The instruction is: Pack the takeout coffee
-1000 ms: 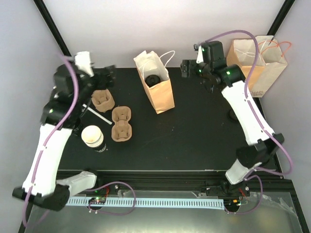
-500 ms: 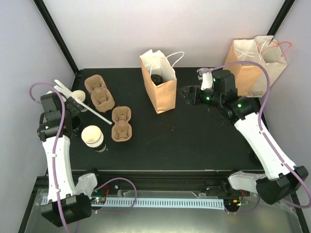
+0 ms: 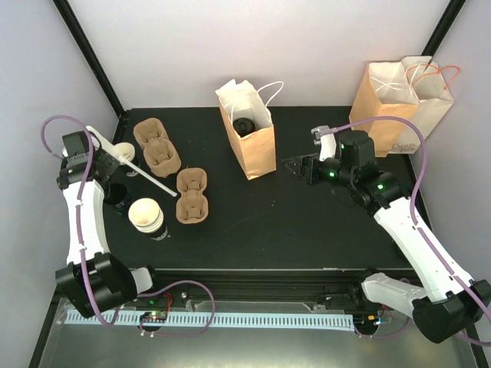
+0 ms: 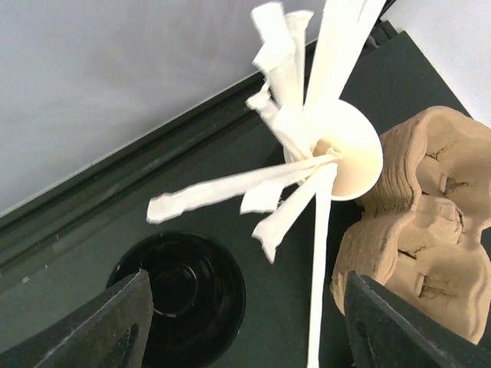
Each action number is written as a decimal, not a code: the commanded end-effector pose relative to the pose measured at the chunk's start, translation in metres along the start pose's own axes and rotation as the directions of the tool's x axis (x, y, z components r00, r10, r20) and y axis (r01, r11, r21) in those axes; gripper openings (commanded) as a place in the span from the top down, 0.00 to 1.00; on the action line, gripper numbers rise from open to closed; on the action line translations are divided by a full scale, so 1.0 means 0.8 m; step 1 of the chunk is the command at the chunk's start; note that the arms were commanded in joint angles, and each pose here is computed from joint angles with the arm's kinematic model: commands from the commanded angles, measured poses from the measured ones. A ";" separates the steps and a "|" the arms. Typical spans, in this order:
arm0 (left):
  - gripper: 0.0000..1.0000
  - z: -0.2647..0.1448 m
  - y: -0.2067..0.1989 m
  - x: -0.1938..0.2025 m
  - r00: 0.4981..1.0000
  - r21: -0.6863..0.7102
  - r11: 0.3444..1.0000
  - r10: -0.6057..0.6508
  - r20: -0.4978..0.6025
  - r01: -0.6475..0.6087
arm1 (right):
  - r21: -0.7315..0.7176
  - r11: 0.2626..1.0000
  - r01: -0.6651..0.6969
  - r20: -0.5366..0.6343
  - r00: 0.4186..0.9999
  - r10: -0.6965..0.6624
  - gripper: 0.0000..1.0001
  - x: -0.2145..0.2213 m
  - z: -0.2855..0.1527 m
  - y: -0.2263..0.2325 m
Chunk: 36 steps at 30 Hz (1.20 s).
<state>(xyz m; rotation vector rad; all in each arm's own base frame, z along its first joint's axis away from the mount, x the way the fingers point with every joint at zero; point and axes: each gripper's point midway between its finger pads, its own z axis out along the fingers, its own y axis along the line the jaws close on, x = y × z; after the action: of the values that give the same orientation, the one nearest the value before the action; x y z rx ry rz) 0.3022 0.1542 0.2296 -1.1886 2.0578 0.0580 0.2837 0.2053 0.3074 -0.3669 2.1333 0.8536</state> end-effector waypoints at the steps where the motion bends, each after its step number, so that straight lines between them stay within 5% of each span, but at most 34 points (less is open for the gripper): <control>1: 0.33 -0.009 0.001 -0.030 0.996 -0.042 0.996 -0.076 0.051 0.079 | -0.039 0.996 0.074 0.053 0.996 -0.072 0.09 -0.008 -0.009 0.013; 8: 0.53 0.012 -0.007 -0.037 0.989 0.001 0.991 -0.131 0.072 0.131 | -0.097 0.993 0.065 0.037 0.997 -0.062 0.09 0.003 0.001 0.018; 17: 0.56 0.046 -0.021 -0.034 0.988 0.025 0.988 -0.150 -0.027 0.151 | -0.090 0.994 0.063 0.032 0.998 -0.060 0.09 0.000 0.007 0.016; 24: 0.98 0.067 -0.024 -0.031 0.981 0.052 0.984 -0.166 -0.096 0.172 | -0.066 0.996 0.058 0.018 0.998 -0.057 0.09 0.004 0.011 0.008; 30: 0.99 0.037 -0.021 -0.030 0.979 0.068 0.979 -0.188 -0.084 0.194 | -0.058 0.997 0.050 0.002 0.999 -0.050 0.09 0.006 0.017 0.004; 36: 0.98 -0.034 -0.020 -0.056 0.978 0.119 0.973 -0.205 0.045 0.199 | -0.041 0.998 0.041 -0.016 0.999 -0.041 0.10 0.010 0.021 -0.001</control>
<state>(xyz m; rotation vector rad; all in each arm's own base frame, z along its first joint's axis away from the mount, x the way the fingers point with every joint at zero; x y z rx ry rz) 0.3306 0.1704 0.2274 -1.3493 1.9862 -0.1301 0.2864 0.2159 0.2891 -0.4335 2.1297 0.8900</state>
